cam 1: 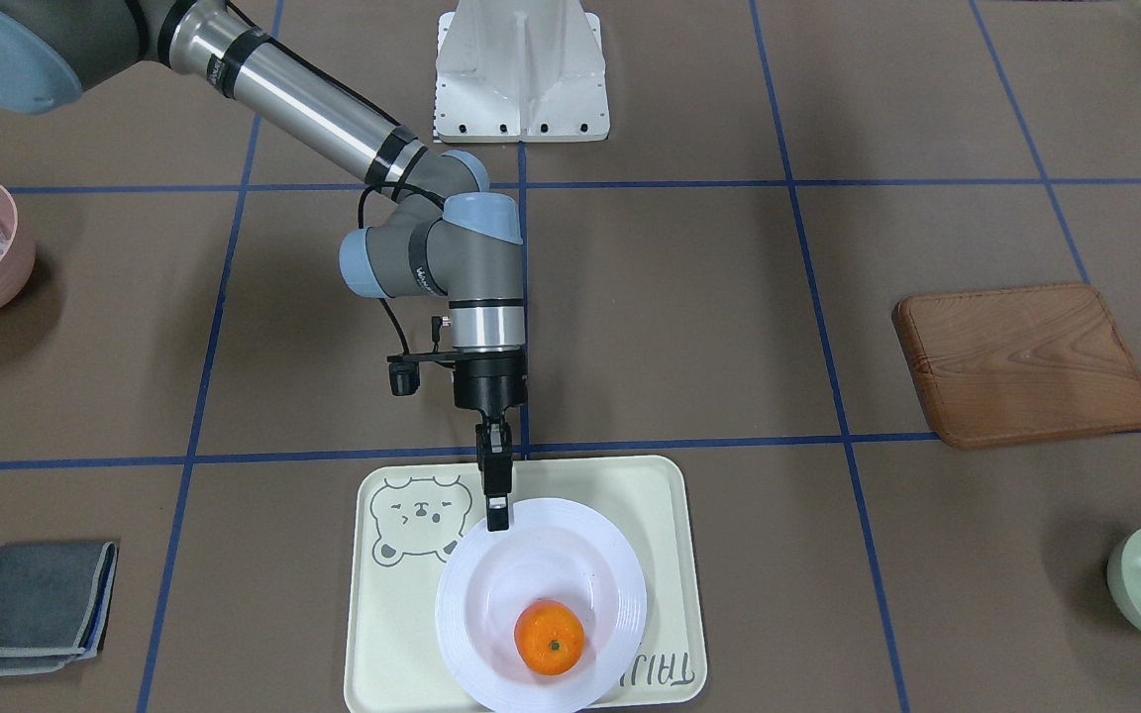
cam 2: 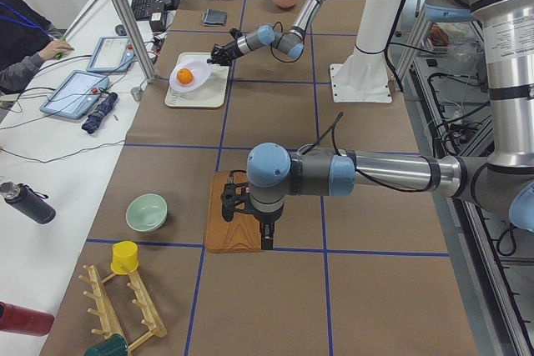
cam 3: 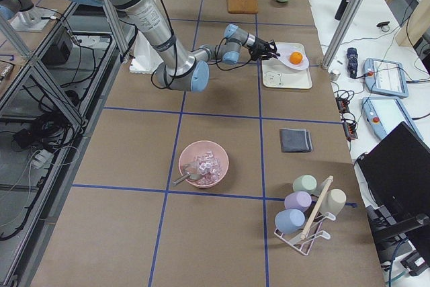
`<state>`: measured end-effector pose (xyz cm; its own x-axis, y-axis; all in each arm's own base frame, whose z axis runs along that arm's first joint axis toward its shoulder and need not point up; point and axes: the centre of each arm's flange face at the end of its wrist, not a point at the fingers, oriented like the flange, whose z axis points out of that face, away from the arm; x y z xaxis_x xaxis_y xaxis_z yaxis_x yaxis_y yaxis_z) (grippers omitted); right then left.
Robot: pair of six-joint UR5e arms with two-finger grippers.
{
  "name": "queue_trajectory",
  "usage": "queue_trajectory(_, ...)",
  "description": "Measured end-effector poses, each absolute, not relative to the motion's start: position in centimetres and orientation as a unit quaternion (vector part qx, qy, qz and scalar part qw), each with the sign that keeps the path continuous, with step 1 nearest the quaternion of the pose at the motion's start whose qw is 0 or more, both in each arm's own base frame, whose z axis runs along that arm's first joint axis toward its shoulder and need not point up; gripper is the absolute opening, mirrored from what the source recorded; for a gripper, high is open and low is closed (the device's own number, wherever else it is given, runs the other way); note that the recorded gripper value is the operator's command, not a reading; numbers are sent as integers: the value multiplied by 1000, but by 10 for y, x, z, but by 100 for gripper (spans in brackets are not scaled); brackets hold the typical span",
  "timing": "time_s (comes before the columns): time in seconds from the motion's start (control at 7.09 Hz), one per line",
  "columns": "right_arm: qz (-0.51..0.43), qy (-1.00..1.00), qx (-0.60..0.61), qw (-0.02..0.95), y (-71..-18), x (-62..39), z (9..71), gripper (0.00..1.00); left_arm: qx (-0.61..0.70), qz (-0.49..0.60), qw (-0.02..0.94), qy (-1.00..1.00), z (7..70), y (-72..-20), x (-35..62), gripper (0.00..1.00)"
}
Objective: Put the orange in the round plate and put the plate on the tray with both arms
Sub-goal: 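Release the plate with the right gripper and lift away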
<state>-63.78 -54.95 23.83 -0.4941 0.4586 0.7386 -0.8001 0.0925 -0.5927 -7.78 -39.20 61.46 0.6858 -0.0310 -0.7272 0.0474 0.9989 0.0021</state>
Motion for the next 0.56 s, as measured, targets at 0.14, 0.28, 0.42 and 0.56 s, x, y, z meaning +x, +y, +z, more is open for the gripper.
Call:
queue_trajectory(0.14, 626, -564, 168, 511, -539, -636, 232, 100, 10, -21, 918, 396, 615, -392, -78, 98)
queue_trajectory(0.28, 578, -563, 189, 560, -526, -630, 225, 100, 10, -21, 918, 395, 616, -392, -78, 98)
queue_trajectory(0.42, 520, -546, 214, 621, -516, -625, 219, 100, 10, -21, 918, 395, 616, -392, -78, 98)
queue_trajectory(0.56, 468, -513, 234, 681, -510, -621, 213, 100, 10, -22, 918, 395, 616, -392, -78, 98)
